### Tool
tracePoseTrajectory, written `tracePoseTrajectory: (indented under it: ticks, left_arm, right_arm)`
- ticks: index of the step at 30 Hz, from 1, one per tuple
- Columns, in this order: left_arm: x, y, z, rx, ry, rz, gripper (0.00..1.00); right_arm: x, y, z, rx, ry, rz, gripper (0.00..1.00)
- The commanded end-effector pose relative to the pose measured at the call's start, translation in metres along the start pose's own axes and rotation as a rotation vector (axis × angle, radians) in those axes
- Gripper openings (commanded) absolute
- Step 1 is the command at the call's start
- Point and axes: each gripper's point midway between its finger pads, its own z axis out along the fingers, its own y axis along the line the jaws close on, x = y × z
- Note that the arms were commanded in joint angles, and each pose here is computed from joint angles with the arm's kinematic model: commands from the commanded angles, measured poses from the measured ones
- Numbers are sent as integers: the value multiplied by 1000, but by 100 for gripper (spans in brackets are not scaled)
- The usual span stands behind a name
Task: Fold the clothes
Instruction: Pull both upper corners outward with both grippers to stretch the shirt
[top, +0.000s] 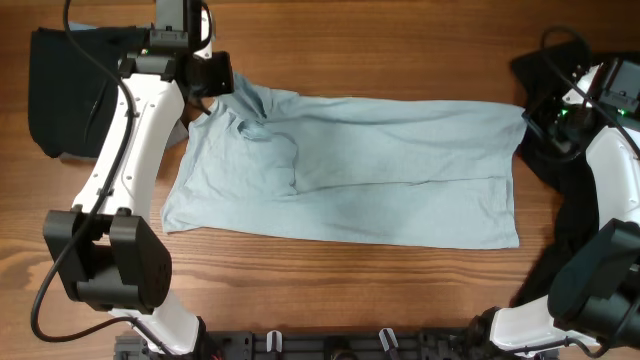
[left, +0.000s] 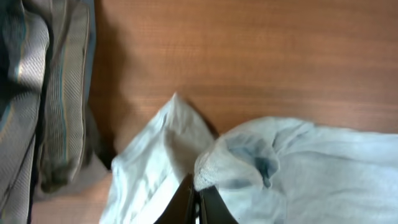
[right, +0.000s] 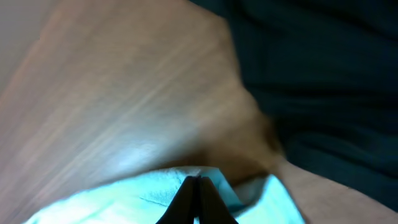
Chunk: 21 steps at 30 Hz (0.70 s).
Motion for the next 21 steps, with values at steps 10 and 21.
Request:
tracePoseTrajectory:
  ticks: [10, 21]
  left_arm:
    - [24, 44, -16, -4, 111, -123, 4]
    - [34, 51, -32, -13, 139, -136, 4]
  right_arm:
    - [-13, -3, -9, -8, -47, -169, 4]
    - [11, -19, -10, 40, 57, -140, 5]
